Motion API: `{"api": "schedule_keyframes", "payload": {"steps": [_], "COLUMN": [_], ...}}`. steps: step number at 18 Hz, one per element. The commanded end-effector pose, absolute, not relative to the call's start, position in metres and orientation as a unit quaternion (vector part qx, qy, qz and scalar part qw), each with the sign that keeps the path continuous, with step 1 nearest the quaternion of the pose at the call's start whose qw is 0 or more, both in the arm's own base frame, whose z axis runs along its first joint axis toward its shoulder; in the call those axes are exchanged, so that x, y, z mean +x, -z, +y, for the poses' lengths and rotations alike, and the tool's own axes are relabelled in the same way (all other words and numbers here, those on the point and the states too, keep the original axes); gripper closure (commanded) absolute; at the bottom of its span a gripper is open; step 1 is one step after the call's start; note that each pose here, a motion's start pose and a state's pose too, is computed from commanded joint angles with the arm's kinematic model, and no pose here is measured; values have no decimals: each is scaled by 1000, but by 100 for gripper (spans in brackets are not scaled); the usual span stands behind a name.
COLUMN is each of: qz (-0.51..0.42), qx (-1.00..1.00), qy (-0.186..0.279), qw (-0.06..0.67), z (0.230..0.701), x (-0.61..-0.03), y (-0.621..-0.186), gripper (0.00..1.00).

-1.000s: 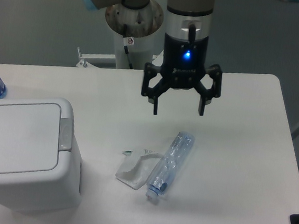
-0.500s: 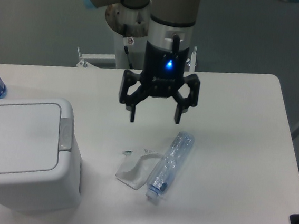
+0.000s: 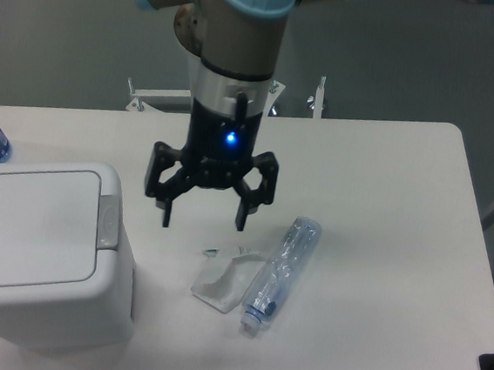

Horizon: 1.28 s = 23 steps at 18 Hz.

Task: Open the trash can
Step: 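Move the open gripper across the table toward the white trash bin lid, then lower the gripper finger onto the edge of the bin lid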

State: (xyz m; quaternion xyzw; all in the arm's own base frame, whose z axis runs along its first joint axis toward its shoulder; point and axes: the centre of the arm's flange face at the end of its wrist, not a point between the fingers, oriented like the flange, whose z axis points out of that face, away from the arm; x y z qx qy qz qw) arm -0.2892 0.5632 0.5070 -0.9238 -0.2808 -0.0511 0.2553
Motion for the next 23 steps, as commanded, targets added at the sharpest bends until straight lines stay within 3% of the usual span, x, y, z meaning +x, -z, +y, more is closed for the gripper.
{"api": "schedule_keyframes", "payload": {"steps": [23], "qz": [-261], "qx": [-933], "qy": [63], "qw": [239], "z": [581], "x": [-254], "y": [-490], "gripper": [0]}}
